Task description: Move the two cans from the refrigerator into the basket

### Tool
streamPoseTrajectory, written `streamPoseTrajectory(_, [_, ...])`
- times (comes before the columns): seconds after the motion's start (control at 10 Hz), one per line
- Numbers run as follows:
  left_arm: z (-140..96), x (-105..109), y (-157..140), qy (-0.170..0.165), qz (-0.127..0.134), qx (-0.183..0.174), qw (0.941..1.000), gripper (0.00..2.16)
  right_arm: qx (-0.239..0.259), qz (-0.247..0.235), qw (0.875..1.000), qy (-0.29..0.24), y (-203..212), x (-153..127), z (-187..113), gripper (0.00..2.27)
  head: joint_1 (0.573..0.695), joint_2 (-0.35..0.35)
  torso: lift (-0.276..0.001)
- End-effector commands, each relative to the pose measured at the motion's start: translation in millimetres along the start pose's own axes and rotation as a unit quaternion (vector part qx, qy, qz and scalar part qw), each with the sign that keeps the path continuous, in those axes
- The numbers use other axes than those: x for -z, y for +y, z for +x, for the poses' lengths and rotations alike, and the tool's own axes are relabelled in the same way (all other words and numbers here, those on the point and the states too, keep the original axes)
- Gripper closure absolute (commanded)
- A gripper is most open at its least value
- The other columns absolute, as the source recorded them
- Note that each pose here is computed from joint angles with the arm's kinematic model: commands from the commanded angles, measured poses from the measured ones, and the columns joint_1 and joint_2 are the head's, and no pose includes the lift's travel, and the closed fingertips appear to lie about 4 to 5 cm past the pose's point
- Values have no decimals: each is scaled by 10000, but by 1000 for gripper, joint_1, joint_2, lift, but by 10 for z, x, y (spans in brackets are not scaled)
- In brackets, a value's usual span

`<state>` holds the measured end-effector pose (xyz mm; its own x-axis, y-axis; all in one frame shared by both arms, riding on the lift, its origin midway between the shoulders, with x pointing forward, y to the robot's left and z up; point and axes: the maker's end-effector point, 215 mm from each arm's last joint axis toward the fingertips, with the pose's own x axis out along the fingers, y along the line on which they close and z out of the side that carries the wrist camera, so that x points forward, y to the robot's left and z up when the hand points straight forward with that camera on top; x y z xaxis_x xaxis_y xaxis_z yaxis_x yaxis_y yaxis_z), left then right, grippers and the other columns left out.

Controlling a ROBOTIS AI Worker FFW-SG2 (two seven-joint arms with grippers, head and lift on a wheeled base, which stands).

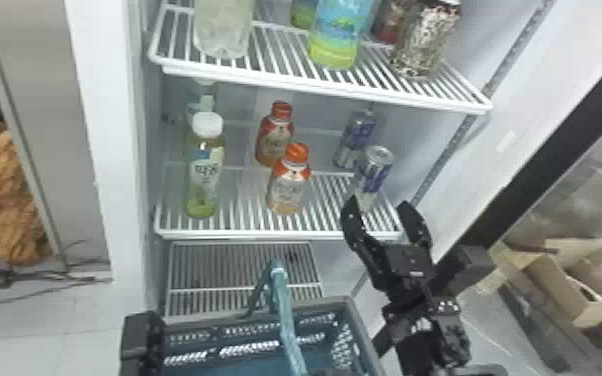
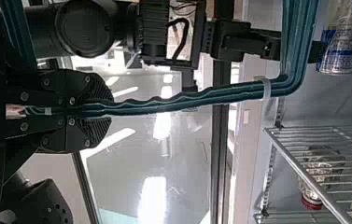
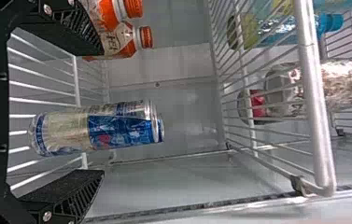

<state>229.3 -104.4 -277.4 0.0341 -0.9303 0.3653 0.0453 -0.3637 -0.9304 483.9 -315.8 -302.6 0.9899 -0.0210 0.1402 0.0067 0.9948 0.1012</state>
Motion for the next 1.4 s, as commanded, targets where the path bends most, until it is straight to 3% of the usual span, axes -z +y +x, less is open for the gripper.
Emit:
streamPoseTrajectory(0.0, [5, 5, -6, 4, -9, 13, 10000, 1208, 23, -51, 10000, 1, -35, 32, 100, 105, 695, -350, -266])
streamPoseTrajectory(0.7, [17, -45, -39, -52, 27, 60, 10000, 1208, 127, -230, 9996, -138, -171, 3, 521, 140, 695, -350, -266])
streamPoseTrajectory(0.9, [17, -52, -39, -63, 33, 60, 10000, 1208, 114, -312, 9993, -196, -175, -47, 615, 302, 695, -350, -266])
streamPoseTrajectory(1.1, [17, -67, -47, -87, 41, 76, 9999, 1208, 94, -312, 9993, -177, -159, -20, 665, 668, 695, -350, -266])
streamPoseTrajectory(1.3, [17, -81, -53, -111, 48, 85, 9999, 1208, 89, -303, 9993, -202, -153, -45, 669, 835, 695, -350, -266])
